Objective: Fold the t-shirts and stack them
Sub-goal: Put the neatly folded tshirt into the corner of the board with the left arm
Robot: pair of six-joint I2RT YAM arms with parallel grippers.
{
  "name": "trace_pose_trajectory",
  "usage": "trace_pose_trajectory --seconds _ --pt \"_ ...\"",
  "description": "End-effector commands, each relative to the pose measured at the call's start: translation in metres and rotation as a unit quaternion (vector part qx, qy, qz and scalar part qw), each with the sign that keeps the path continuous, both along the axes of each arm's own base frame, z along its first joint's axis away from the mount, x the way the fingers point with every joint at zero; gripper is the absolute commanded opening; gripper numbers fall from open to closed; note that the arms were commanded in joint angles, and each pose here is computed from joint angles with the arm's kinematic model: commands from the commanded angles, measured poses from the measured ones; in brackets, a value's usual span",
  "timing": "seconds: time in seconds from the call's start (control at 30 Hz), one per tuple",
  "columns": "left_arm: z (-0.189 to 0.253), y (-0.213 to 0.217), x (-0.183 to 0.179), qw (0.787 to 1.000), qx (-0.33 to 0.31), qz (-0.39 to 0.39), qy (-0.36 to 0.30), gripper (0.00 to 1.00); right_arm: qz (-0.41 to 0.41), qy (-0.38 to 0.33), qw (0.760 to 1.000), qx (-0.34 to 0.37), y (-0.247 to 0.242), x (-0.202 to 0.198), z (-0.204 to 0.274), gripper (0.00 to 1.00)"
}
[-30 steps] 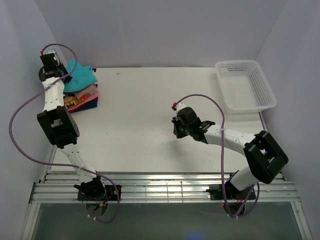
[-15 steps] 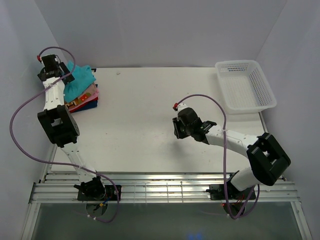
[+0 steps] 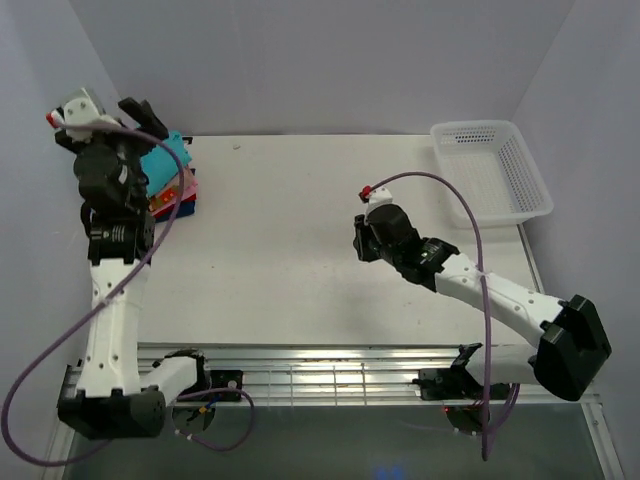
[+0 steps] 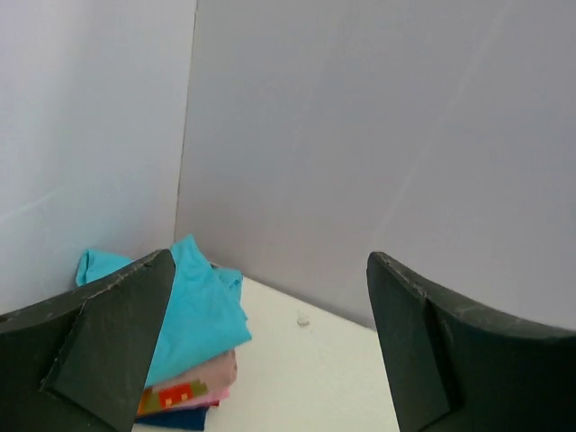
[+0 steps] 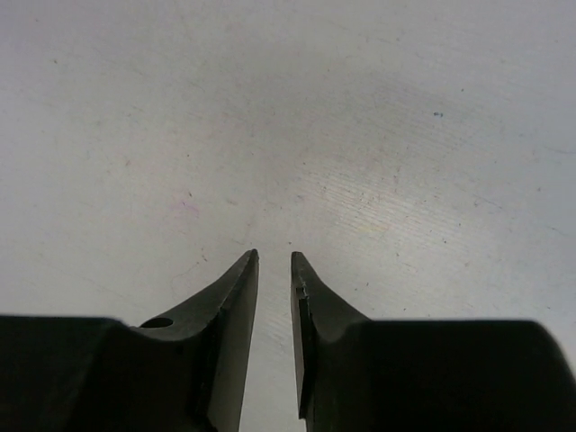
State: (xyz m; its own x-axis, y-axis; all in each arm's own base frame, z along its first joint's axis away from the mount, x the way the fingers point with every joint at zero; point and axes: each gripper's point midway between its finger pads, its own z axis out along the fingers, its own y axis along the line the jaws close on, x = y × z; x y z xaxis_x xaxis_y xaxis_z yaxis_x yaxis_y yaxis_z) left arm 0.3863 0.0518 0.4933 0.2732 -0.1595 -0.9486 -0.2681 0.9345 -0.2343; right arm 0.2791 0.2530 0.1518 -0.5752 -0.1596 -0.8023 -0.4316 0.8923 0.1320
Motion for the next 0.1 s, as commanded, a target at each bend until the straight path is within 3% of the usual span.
trace_pose_trajectory --seconds 0.0,0.03,0.07 --pt "-0.085 -0.017 -0.001 0.997 -0.025 -0.049 0.053 0.98 -0.038 -0.075 0.996 0.043 -0.012 0.003 0.072 0.27" --pt "-0.068 -0.020 -0.027 0.998 -0.027 -0.057 0.006 0.98 -0.044 -0.093 0.994 0.048 -0.017 0.002 0.089 0.27" --pt "-0.088 -0.022 -0.032 0.998 -0.028 -0.064 0.004 0.98 -0.054 -0.106 0.992 0.049 -0.025 0.001 0.103 0.28"
